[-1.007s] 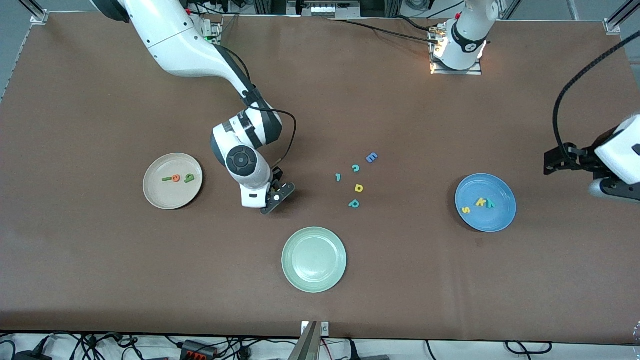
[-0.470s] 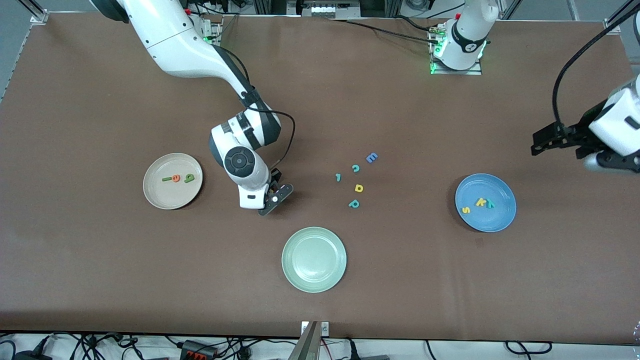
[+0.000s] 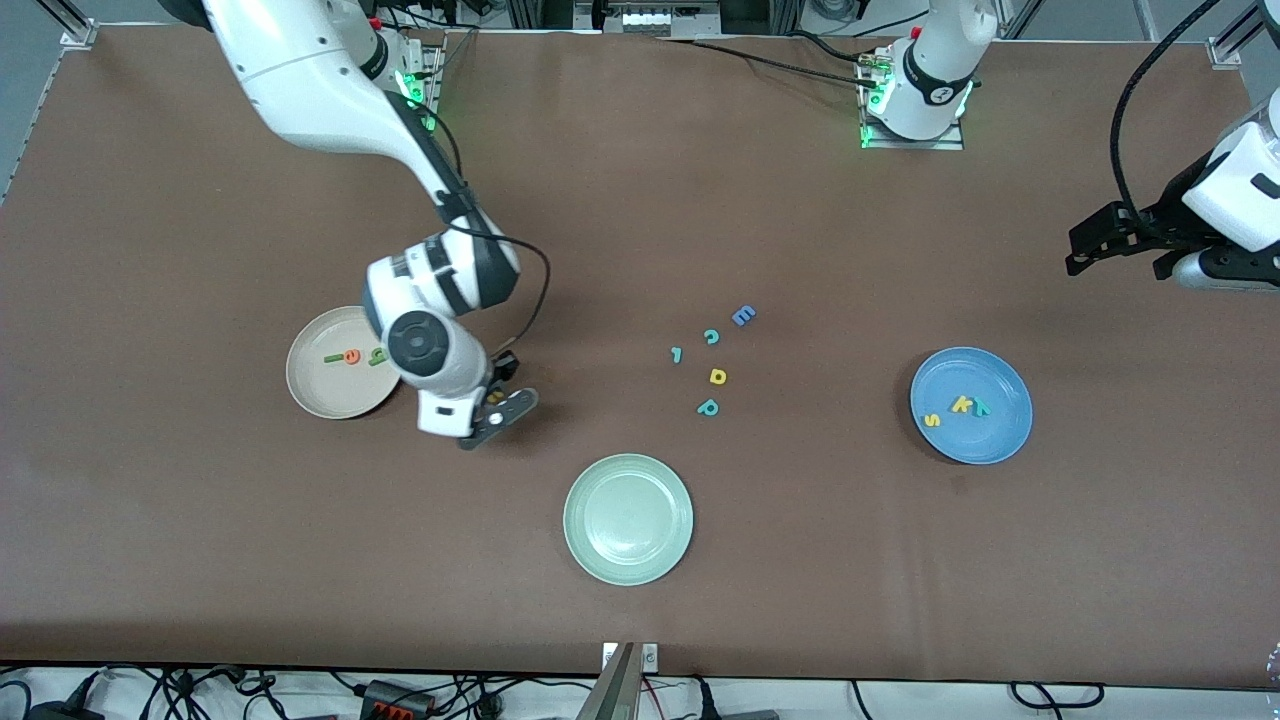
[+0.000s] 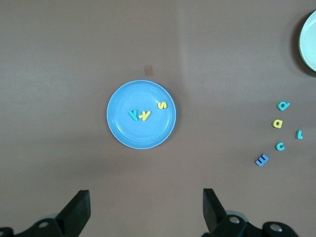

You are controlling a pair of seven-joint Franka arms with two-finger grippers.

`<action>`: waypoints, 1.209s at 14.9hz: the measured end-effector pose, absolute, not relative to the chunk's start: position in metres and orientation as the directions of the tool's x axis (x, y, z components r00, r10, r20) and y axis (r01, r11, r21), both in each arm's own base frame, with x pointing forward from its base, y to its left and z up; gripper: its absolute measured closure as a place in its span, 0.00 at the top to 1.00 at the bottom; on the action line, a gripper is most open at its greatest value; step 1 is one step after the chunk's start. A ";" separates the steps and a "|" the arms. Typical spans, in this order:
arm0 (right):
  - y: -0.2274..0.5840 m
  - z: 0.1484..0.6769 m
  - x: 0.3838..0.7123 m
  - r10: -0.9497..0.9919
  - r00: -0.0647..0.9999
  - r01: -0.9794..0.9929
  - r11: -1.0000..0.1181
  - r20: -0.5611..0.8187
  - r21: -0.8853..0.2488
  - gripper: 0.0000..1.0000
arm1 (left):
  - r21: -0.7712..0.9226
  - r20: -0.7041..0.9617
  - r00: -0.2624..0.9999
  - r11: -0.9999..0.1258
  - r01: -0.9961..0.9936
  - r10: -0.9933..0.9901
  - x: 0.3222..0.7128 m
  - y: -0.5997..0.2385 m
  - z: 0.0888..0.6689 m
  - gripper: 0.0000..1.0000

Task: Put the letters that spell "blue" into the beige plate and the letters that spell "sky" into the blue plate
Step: 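Lower the yellow u onto the beige plate and open the right gripper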

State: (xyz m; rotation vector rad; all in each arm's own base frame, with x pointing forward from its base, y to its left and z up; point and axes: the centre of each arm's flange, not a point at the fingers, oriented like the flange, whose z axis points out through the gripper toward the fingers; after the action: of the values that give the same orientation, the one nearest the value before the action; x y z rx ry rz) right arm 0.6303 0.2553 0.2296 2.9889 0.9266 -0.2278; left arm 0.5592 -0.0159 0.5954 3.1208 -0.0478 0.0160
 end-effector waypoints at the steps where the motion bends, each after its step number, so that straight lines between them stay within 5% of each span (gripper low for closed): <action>1: 0.231 0.241 0.636 0.532 0.831 0.533 -0.845 -0.161 -0.042 0.26 | 0.020 0.010 0.999 -0.999 -0.032 -0.031 0.559 -0.016 0.595 1.00; 8: 0.063 0.237 0.625 0.378 0.882 0.371 -0.925 -0.283 -0.080 0.26 | 0.020 -0.001 1.000 -0.999 -0.028 -0.028 0.558 -0.014 0.594 1.00; 14: 0.060 0.208 0.588 0.380 0.852 0.365 -0.924 -0.360 -0.110 0.26 | 0.020 -0.004 1.000 -0.999 -0.027 -0.027 0.558 -0.014 0.594 1.00; 18: 0.058 0.210 0.588 0.373 0.858 0.360 -0.927 -0.353 -0.106 0.43 | 0.020 -0.002 0.999 -0.999 -0.032 -0.032 0.558 -0.016 0.595 1.00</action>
State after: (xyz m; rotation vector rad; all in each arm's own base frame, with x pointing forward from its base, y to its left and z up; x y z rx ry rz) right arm 0.5884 0.0576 0.2098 3.0629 0.6045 -0.5932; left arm 0.5577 -0.0165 0.5950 3.1208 -0.0498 -0.0037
